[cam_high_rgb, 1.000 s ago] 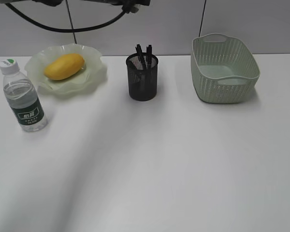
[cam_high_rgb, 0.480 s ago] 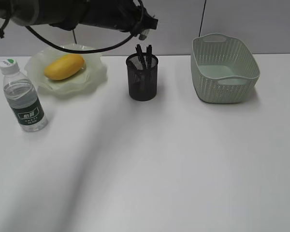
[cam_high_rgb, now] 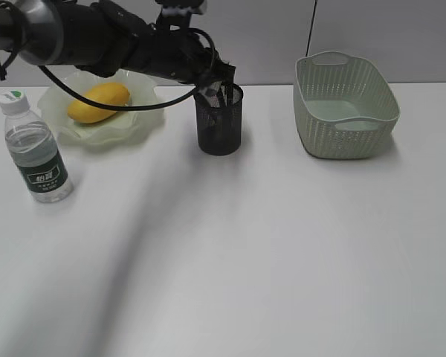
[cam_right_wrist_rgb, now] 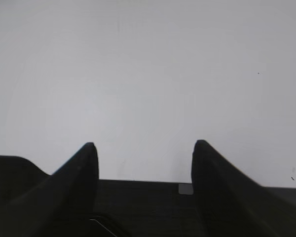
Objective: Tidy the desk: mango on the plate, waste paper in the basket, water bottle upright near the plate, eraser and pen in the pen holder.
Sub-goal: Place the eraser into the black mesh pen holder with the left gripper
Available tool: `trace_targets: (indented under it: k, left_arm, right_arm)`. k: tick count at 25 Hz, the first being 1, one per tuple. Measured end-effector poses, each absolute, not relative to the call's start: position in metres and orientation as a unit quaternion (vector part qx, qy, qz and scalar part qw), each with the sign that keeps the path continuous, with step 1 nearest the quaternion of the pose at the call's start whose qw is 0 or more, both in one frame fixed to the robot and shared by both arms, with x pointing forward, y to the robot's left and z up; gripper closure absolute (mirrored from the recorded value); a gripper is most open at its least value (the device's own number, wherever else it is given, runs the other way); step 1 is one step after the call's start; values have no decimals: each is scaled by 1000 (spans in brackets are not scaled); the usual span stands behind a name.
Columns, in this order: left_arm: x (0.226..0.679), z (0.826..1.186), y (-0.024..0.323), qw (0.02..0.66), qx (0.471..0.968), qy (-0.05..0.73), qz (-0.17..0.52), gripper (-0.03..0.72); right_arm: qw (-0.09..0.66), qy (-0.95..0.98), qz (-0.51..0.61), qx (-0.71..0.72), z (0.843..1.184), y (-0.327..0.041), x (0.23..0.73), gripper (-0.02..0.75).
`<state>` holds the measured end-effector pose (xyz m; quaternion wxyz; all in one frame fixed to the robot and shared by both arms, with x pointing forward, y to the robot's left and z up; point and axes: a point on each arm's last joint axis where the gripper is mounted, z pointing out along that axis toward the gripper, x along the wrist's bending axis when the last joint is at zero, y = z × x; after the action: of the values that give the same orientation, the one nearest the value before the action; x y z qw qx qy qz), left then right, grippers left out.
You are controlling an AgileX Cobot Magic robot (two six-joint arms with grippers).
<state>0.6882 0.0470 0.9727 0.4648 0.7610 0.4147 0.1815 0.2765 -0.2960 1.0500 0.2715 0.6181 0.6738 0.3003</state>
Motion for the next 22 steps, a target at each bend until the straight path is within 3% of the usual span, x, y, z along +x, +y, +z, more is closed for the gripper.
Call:
trace_targets:
  k: [6,10,13,18,22]
  left_arm:
    - [685,971,45,462,771,407,163,509]
    - [684,971,44,462,773,406,155,279]
    - [684,971,44,462,773,406,155,185]
    - [682,984,45,471,770,400,159,160]
    - [675,1030,55,492,762,374,194,170]
  right_arm:
    - [271,674,300,618,1050,-296,277,260]
    - [271,674,300,618,1050,-296,277,260]
    - [271,674,300,618,1050,-296,277,260]
    - [271,674,300,618,1050,-296,277,260]
    - [271,674,300,618,1050,-296,277,260]
